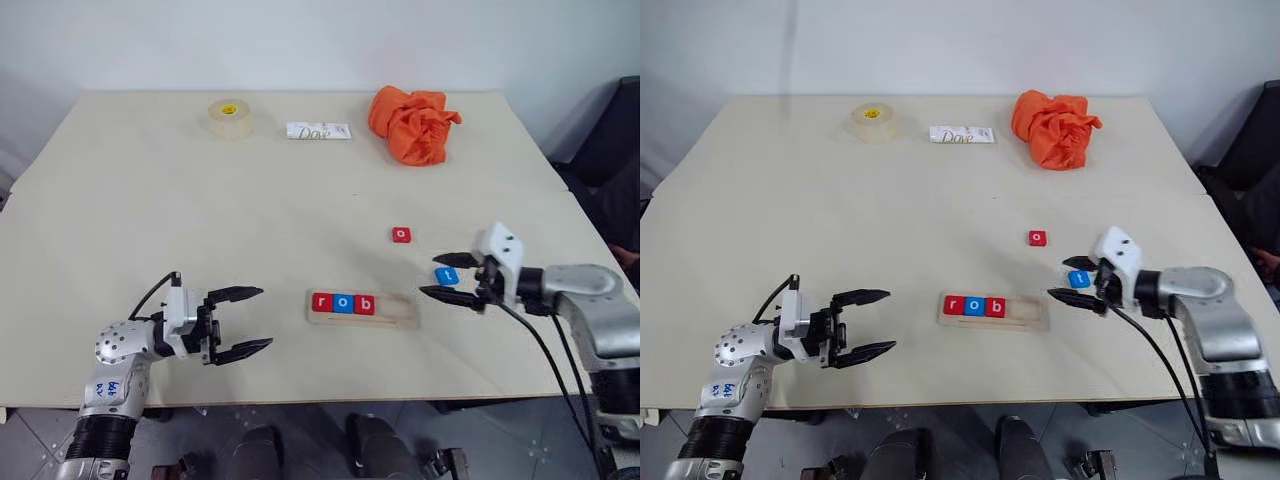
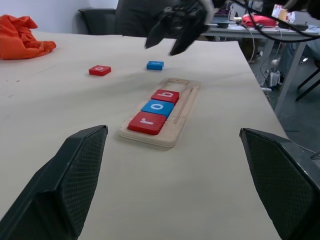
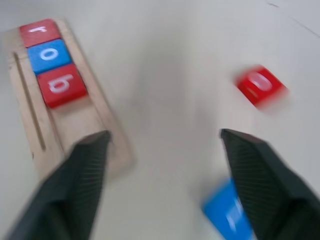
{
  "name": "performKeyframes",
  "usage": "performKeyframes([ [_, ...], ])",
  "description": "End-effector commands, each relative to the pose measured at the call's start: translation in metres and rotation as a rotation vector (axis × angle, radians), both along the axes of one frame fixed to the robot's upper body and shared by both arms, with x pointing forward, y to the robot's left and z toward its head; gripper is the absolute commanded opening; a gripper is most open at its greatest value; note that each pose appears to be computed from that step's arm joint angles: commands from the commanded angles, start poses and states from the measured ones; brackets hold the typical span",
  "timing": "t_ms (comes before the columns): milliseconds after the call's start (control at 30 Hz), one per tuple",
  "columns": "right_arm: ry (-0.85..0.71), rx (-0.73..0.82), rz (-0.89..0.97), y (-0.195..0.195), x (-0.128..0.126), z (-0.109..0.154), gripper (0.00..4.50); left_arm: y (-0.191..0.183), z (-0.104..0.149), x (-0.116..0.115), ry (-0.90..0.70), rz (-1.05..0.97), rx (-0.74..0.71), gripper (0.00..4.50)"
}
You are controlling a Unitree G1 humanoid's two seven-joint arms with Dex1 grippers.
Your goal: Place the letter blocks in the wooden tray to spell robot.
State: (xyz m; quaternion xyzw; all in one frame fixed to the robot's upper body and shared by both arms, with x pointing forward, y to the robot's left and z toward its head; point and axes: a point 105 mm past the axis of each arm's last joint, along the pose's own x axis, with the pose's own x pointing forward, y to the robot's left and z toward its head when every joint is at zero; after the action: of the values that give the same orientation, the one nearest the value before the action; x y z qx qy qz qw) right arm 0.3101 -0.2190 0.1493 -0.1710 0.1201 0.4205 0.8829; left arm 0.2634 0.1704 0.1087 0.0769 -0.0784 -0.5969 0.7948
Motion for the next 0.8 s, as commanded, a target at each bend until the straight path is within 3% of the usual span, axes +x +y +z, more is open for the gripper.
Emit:
performKeyframes([
  [33,-0.081,0.042,-0.087,-0.024,-0.014,0.021,4.46,0.006,0.007,0.003,-0.033,-0.002,0.003,4.5],
  [300,-0.118,0.139,-0.249,-0.057,-0.04,0.018,4.46,0.008,0.007,0.008,-0.026,-0.018,0.001,4.5],
  [800,-0.107,0.169,-0.27,-0.056,-0.042,0.013,4.46,0.011,0.008,0.008,-0.027,-0.03,0.003,4.5],
])
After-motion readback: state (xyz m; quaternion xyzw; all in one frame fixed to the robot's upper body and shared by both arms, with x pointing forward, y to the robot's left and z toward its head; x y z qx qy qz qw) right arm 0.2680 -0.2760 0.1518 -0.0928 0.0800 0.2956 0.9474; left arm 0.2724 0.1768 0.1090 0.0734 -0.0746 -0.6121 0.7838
